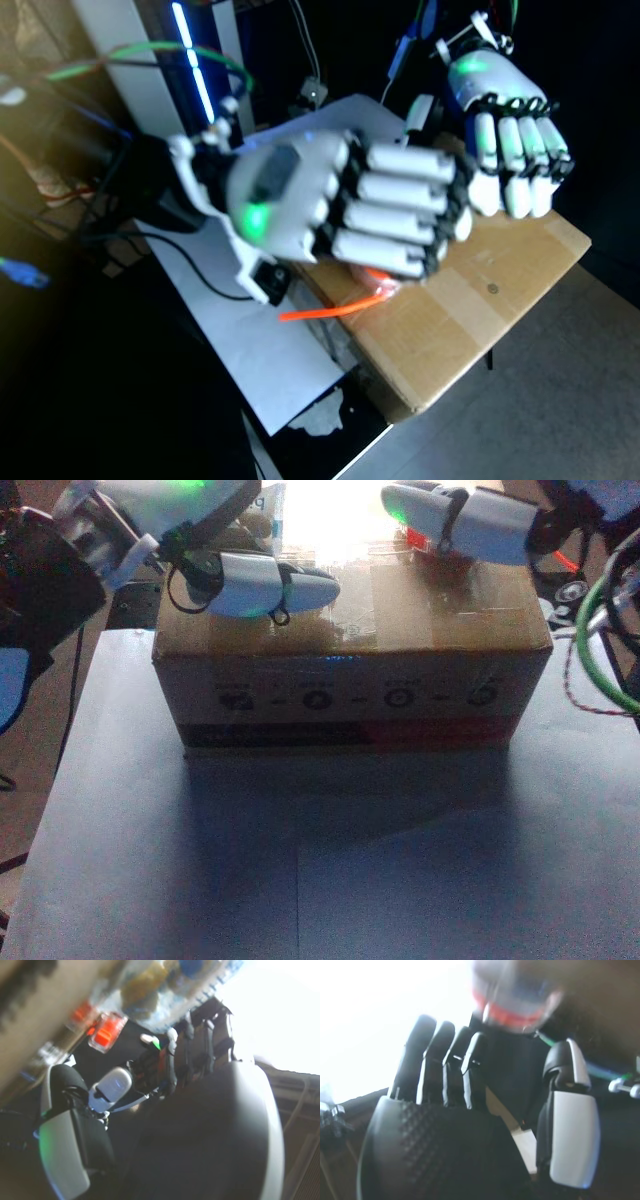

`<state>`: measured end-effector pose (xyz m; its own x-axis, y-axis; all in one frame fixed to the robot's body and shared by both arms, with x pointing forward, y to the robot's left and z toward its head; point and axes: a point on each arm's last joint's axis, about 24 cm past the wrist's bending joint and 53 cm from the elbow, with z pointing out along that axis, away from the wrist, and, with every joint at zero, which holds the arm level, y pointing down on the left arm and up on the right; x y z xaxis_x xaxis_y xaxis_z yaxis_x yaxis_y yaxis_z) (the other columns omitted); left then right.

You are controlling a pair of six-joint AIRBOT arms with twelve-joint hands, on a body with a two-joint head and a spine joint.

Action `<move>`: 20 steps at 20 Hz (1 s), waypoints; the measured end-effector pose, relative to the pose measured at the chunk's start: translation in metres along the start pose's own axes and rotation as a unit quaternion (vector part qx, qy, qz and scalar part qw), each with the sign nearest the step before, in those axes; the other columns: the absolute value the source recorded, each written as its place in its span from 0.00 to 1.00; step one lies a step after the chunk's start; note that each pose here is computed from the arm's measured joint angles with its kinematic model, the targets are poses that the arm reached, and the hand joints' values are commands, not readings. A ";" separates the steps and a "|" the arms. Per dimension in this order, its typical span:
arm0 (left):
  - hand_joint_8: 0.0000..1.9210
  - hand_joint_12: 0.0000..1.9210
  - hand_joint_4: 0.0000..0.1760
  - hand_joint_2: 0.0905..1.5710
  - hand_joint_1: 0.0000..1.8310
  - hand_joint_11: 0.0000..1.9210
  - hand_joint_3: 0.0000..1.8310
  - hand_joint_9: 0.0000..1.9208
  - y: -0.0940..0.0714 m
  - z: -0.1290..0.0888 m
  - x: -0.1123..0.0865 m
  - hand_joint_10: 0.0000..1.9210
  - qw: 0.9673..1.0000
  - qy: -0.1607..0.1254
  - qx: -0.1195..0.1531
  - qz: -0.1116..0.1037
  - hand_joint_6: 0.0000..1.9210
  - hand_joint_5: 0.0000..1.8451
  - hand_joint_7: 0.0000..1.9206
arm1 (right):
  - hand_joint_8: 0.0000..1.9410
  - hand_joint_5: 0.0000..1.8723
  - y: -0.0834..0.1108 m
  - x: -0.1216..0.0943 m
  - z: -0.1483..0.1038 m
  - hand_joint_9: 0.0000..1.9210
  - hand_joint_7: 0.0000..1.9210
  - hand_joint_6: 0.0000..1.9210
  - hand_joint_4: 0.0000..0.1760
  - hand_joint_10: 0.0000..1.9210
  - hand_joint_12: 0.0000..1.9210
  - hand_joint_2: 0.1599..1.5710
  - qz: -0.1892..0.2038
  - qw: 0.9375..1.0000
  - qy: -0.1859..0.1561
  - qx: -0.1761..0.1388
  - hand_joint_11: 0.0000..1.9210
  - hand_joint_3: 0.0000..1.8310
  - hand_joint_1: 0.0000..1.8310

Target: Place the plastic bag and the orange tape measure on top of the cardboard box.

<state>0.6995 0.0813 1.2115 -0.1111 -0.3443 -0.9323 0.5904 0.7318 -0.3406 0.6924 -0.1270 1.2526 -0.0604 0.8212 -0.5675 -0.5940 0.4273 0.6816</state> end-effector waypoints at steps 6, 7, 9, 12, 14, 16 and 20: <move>0.00 0.66 0.46 0.55 0.31 0.00 0.00 0.12 -0.016 -0.034 -0.054 0.06 0.997 -0.071 0.020 0.005 0.00 0.14 0.13 | 0.53 0.09 0.038 -0.041 -0.017 0.05 0.07 0.37 0.00 0.72 0.97 0.56 -0.020 0.998 -0.028 -0.050 0.05 0.00 0.36; 0.00 0.67 0.51 0.56 0.32 0.00 0.00 0.12 -0.016 -0.041 -0.063 0.06 0.996 -0.085 0.019 0.009 0.00 0.13 0.13 | 0.54 0.08 0.042 -0.046 -0.020 0.04 0.06 0.38 0.05 0.70 0.98 0.56 -0.023 0.998 -0.028 -0.053 0.02 0.00 0.37; 0.00 0.75 0.48 0.59 0.38 0.00 0.00 0.13 -0.021 -0.060 -0.073 0.05 0.994 -0.106 0.024 0.010 0.00 0.13 0.09 | 0.57 0.09 0.049 -0.047 -0.031 0.03 0.06 0.42 0.07 0.67 0.92 0.57 -0.031 0.998 -0.014 -0.056 0.01 0.00 0.41; 0.01 0.83 0.07 0.58 0.42 0.00 0.00 0.16 -0.030 -0.081 -0.066 0.12 0.993 -0.111 0.033 0.007 0.01 0.19 0.17 | 0.60 0.11 0.056 -0.037 -0.049 0.08 0.09 0.44 0.00 0.74 0.94 0.56 -0.031 0.998 0.007 -0.059 0.08 0.00 0.45; 0.00 0.84 0.00 0.57 0.44 0.00 0.00 0.12 -0.034 -0.098 -0.074 0.26 0.991 -0.130 0.036 0.010 0.00 0.22 0.21 | 0.60 0.10 0.060 -0.036 -0.066 0.09 0.09 0.47 0.00 0.74 0.94 0.59 -0.031 0.998 0.015 -0.058 0.10 0.00 0.41; 0.01 0.87 0.00 0.60 0.45 0.02 0.00 0.11 -0.030 -0.115 -0.090 0.36 0.986 -0.161 0.031 0.014 0.00 0.22 0.23 | 0.60 0.08 0.066 -0.046 -0.077 0.09 0.10 0.49 0.00 0.73 0.93 0.58 -0.034 0.997 0.003 -0.065 0.09 0.00 0.45; 0.01 0.89 0.00 0.66 0.47 0.00 0.01 0.07 -0.017 -0.153 -0.126 0.48 0.970 -0.243 0.007 0.017 0.00 0.20 0.24 | 0.53 0.05 0.072 -0.072 -0.092 0.08 0.09 0.46 0.00 0.66 0.87 0.67 -0.042 0.996 -0.037 -0.075 0.02 0.01 0.52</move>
<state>0.5809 0.2023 1.3157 0.2970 -0.5599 -0.7735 0.5990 0.7401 -0.3057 0.5799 -0.1900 1.2997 0.0501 0.8134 -0.5795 -0.7078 0.4383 0.5540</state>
